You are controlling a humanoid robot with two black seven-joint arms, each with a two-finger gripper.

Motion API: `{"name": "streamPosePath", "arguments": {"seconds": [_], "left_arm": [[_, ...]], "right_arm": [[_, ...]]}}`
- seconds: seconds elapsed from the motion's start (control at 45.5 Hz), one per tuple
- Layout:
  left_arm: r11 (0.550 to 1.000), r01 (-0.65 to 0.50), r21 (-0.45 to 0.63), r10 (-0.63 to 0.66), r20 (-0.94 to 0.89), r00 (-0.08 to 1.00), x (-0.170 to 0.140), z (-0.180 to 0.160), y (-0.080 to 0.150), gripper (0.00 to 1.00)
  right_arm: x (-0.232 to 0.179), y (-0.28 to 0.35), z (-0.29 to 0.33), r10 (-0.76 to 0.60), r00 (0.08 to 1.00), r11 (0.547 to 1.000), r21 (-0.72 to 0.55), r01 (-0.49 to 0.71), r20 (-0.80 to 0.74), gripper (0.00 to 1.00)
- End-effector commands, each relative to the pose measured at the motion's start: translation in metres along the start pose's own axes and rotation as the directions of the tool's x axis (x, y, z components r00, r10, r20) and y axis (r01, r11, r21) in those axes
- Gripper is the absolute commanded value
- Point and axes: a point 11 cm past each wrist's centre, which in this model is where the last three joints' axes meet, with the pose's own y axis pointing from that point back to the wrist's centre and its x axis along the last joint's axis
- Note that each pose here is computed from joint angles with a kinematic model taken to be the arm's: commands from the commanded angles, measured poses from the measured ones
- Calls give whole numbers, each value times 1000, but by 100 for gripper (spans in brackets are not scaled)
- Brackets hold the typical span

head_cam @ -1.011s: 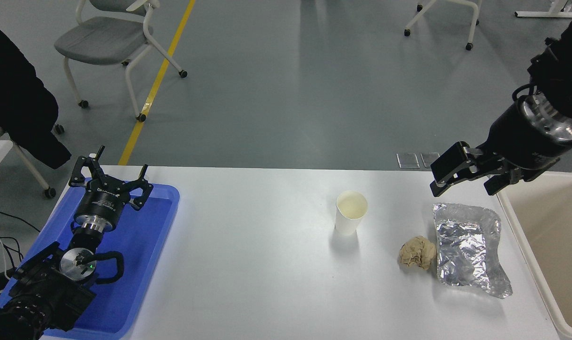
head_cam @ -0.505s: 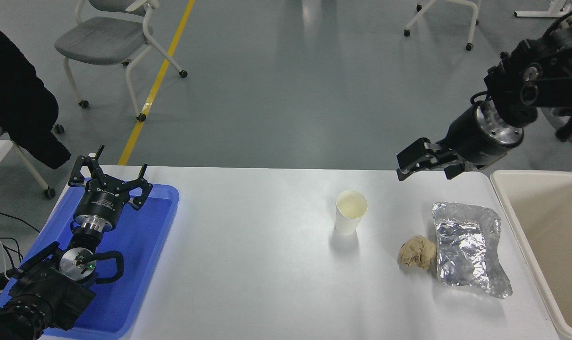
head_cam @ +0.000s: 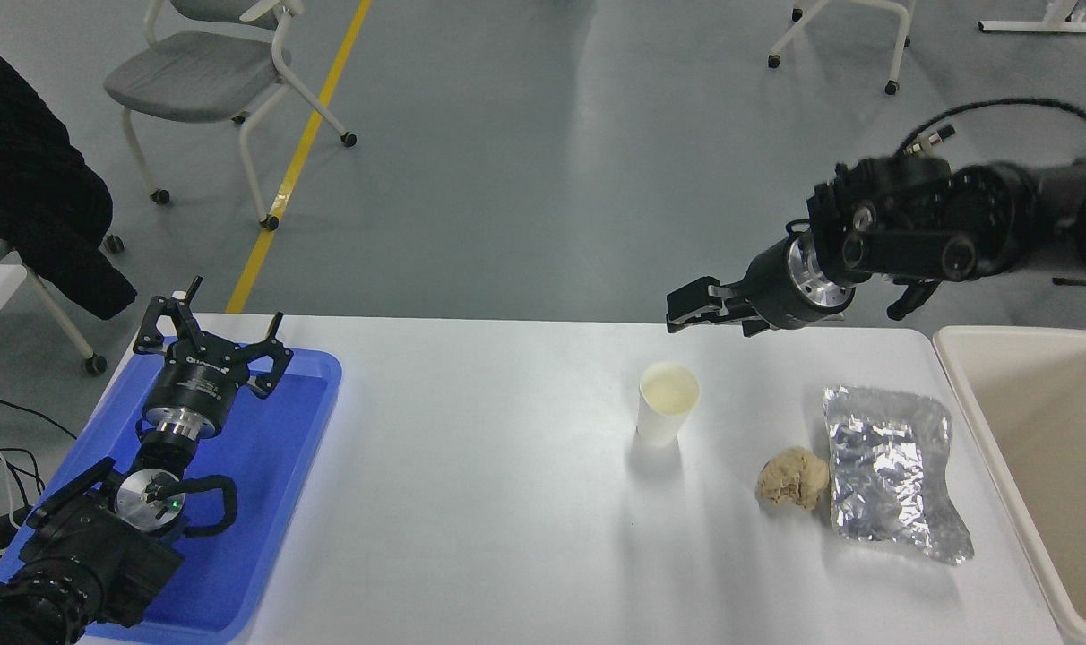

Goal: Pick up paper cup place in dustbin

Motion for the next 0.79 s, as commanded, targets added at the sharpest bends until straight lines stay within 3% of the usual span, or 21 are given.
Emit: {"name": "streamPosePath", "arguments": {"seconds": [0.0,0.33,0.44,0.659,0.681,0.703,0.725,0.769], "left_arm": [[1000,-3,0,3,1,1000,1,0,1,100],[1000,-3,-1,3,2,1000,1,1,1,100],[1000,0,0,0,1,1000,0,0,0,100],[1000,-3,0,3,2,1000,1,1,1,100],[1000,-3,-1,3,2,1000,1,1,1,100],[1000,0,0,0,1,1000,0,0,0,100],[1000,0,0,0,1,1000,0,0,0,100],[1000,0,0,0,1,1000,0,0,0,100]], "right_arm": [[-37,-49,24,44,999,999,-6,-44,28,100],[-64,-74,43,73,995,996,-47,-70,75,98],[-70,-78,44,67,994,997,-54,-63,87,80],[-69,-77,43,69,993,997,-51,-64,95,27],[-69,-77,42,69,993,997,-45,-64,97,20],[-69,-77,41,69,993,997,-41,-65,98,5],[-69,-77,41,71,993,997,-40,-68,98,0],[-67,-77,36,71,993,997,-30,-68,97,0]]}}
